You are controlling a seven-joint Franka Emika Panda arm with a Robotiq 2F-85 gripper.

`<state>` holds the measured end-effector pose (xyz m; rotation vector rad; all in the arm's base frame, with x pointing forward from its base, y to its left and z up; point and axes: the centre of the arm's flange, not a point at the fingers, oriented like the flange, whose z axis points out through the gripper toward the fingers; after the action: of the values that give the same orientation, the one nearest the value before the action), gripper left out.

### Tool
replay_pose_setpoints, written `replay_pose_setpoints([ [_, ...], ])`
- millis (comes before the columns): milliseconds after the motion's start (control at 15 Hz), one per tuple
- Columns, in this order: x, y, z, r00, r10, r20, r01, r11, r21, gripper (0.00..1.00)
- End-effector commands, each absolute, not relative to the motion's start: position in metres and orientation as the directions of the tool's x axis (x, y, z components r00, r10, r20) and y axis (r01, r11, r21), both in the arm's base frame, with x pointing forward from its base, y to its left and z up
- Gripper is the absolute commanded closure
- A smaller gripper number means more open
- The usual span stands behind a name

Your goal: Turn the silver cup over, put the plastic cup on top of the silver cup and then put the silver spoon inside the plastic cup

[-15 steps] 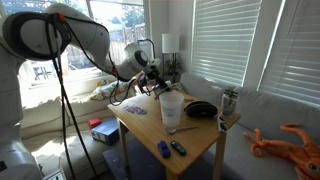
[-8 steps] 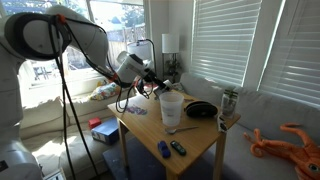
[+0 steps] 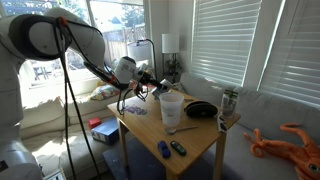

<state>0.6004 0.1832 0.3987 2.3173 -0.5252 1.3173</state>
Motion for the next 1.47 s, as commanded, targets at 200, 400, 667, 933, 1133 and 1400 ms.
replay_pose_setpoints([
  [200,0.588,0.193,0.376,0.445,-0.058,0.894,-0.539,-0.814,0.216,0.45],
  [400,0.585,0.195,0.375,0.45,-0.043,0.892,-0.535,-0.813,0.231,0.03],
  [667,0.583,0.196,0.372,0.46,-0.041,0.887,-0.532,-0.813,0.238,0.0],
  [933,0.579,0.197,0.375,0.466,-0.045,0.884,-0.528,-0.816,0.237,0.0],
  [1133,0.576,0.199,0.381,0.479,-0.069,0.875,-0.53,-0.818,0.225,0.0],
  [1400,0.569,0.192,0.408,0.536,-0.139,0.832,-0.547,-0.808,0.218,0.0],
])
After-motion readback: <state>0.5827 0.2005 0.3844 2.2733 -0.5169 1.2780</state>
